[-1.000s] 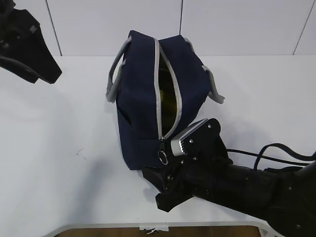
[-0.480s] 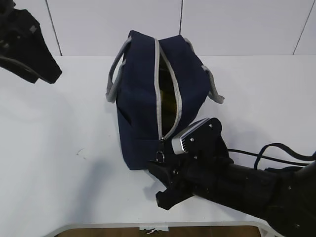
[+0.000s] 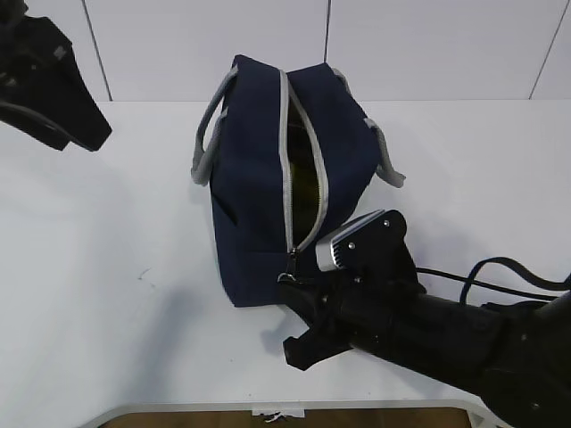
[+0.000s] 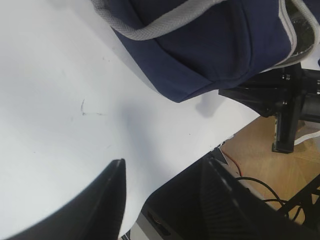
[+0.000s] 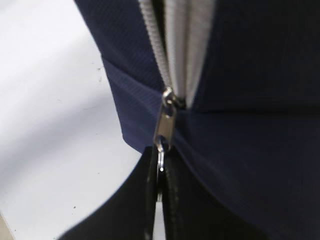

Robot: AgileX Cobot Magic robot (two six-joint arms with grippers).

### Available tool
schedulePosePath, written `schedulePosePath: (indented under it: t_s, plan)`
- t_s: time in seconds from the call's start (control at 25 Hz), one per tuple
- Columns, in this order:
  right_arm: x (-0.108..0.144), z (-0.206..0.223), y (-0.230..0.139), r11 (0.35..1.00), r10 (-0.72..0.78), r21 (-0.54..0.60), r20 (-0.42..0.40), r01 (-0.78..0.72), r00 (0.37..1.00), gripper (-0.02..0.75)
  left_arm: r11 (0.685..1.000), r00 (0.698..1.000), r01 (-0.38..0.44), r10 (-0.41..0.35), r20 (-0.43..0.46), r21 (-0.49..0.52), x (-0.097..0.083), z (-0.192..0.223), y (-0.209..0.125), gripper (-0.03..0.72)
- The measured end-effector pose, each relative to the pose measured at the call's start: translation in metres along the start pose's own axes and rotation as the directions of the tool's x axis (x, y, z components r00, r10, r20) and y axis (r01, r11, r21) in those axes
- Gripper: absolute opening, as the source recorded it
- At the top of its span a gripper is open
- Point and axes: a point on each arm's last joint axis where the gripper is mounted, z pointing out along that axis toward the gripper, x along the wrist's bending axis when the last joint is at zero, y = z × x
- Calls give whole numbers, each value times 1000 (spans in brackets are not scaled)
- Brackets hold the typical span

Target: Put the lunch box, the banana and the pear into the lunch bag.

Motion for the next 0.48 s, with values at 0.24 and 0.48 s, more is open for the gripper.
schedulePosePath:
  t_s: [0.24,0.48]
  plan:
    - [0,0,-1,999,30,11,4,-30,1000,1,1000,1000,0,0,0,0,0,0,0,356]
    - [1,-8,10,999,33,33,19,-33,999,1,1000,1000,0,0,0,0,0,0,0,351]
